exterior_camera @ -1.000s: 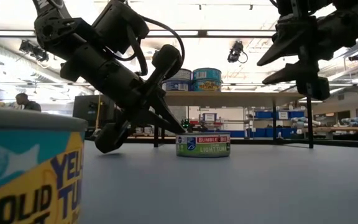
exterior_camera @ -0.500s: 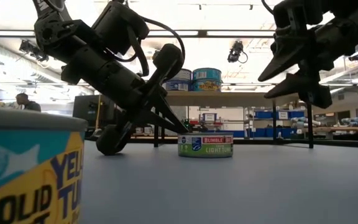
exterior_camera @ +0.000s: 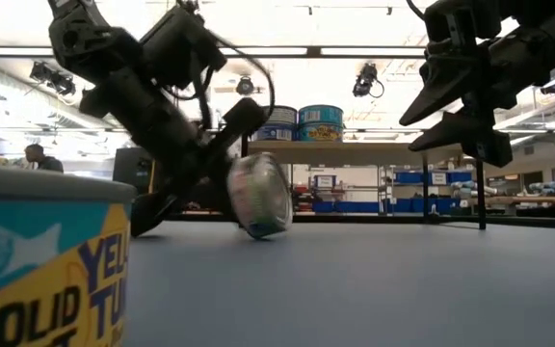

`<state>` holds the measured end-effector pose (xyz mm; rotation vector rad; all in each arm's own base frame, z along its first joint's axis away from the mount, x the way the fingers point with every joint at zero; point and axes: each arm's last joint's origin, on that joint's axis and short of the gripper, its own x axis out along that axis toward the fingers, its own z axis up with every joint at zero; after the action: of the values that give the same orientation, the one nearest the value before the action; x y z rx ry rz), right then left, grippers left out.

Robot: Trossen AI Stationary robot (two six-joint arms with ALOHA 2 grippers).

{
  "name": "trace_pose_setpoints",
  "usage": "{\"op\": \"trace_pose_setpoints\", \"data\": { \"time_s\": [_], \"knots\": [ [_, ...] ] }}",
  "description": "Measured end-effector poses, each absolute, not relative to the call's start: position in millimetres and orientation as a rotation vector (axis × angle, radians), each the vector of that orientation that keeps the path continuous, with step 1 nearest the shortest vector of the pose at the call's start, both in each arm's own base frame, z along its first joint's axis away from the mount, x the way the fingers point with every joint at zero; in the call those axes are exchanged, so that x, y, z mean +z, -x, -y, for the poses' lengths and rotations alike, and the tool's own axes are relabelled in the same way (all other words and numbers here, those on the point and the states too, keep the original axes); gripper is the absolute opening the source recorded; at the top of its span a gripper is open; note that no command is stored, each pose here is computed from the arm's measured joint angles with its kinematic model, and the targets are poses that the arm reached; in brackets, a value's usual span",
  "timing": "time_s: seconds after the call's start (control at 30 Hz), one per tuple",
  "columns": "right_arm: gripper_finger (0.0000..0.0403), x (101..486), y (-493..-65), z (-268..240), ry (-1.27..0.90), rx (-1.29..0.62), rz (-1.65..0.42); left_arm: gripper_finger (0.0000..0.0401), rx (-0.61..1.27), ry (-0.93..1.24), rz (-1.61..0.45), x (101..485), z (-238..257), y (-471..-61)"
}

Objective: Stack canned seafood by type on shelf
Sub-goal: Put the green tuna on the shelf

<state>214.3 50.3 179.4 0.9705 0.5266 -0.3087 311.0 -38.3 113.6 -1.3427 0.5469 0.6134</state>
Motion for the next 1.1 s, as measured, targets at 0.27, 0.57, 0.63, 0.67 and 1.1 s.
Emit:
{"op": "trace_pose_setpoints", "data": {
  "time_s": [0.27,0.57,0.63,0.67,1.1],
  "knots": [
    [0.0155,181,-216,-51,-0.943,-0.288,-0.511,0.0,0.61,1.303,-0.565,114,40,-312],
    [0.0155,202,-223,-64,-0.406,-0.03,-0.448,0.0,0.601,1.306,-0.573,115,40,-313],
    [0.0155,209,-226,-64,-0.289,-0.02,-0.446,0.0,0.596,1.301,-0.575,115,40,-313],
    [0.0155,211,-227,-63,-0.27,-0.039,-0.45,0.0,0.595,1.299,-0.575,115,40,-313],
    [0.0155,193,-218,-62,-0.617,-0.176,-0.514,0.0,0.298,1.456,-0.479,150,56,-322]
  ]
}}
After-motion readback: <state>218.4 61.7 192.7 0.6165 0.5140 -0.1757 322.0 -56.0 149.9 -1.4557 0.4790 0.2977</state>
